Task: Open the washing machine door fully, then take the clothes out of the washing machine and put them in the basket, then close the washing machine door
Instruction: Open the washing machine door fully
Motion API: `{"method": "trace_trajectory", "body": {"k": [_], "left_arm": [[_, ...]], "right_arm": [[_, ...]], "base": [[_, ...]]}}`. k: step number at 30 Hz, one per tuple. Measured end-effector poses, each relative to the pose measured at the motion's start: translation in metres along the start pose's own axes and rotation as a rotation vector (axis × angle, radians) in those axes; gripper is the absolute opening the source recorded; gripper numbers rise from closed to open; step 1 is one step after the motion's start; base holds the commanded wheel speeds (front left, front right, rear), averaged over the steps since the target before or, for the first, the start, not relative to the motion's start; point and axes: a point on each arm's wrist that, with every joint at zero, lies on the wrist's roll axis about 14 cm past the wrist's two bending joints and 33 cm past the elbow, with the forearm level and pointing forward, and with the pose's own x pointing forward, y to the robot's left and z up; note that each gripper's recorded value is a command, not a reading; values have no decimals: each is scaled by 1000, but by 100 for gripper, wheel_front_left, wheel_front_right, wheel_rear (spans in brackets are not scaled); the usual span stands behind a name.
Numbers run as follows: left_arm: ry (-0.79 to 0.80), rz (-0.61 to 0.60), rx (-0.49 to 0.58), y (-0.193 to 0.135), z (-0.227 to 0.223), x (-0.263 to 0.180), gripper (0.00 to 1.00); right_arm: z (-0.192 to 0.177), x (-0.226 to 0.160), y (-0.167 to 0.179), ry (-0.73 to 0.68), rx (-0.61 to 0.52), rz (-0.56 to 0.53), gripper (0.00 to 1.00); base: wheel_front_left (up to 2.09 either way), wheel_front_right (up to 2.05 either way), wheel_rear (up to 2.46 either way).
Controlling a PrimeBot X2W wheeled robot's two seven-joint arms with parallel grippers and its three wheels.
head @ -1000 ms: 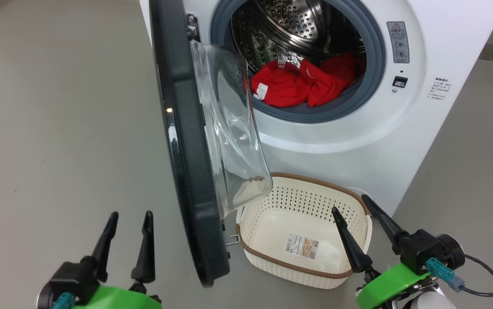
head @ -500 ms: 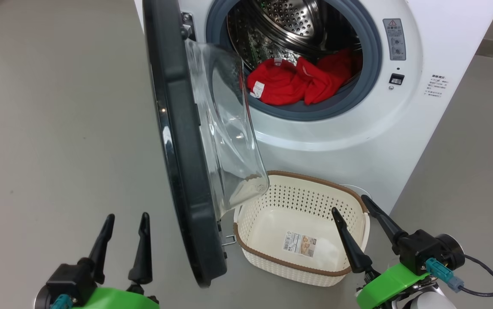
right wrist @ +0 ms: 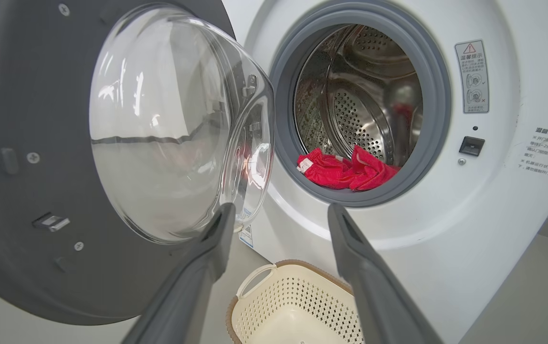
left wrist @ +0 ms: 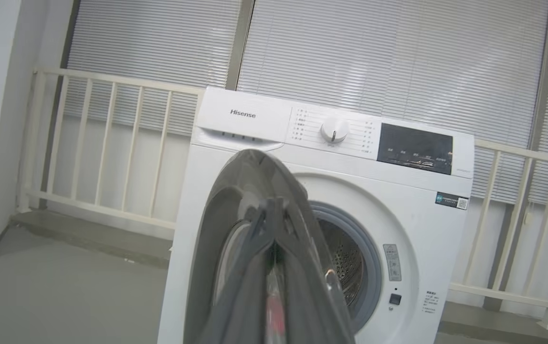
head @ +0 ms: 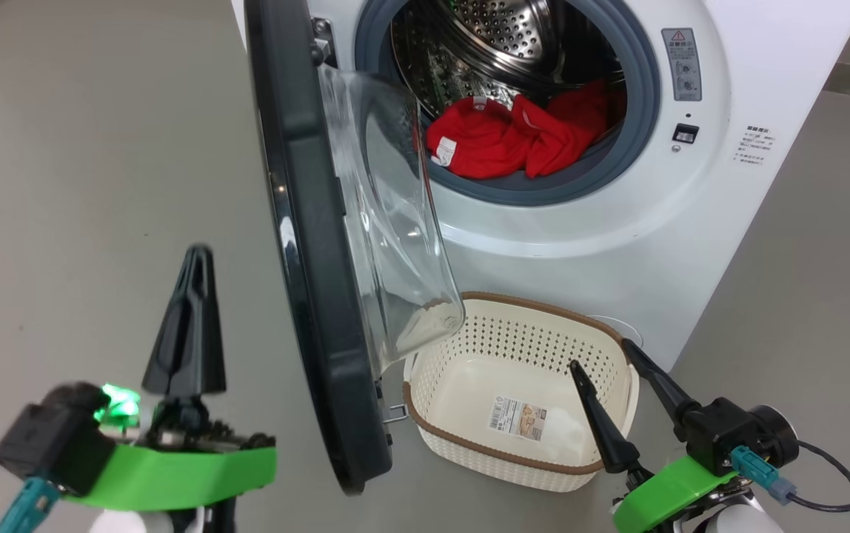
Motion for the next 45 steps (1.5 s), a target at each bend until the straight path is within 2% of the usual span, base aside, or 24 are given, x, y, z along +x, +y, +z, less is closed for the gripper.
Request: {"method": "trace_trajectory", "body": {"k": [6, 12, 16, 23, 28, 45], "left_arm": [[-98, -190, -66, -59, 28, 13, 0], [-19, -346, -116, -112, 4, 1, 0], [99, -381, -128, -126, -27, -13, 0], [327, -289, -153, -112, -81, -34, 0], [396, -234, -135, -99, -96, -39, 0], [417, -20, -40, -37, -95, -43, 0]], "right_arm": [[-3, -2, 4, 10, 2, 10, 100], [-4, -5, -1, 11, 4, -5, 100], [-6, -6, -5, 16, 8, -18, 100], [-9, -7, -12, 20, 22, -38, 100], [-9, -6, -12, 20, 23, -37, 100], [-19, 3, 10, 51, 55, 42, 100]], "base": [[0, 0, 0], [0, 0, 0], [0, 0, 0], [0, 0, 0], [0, 0, 0], [0, 0, 0]]}}
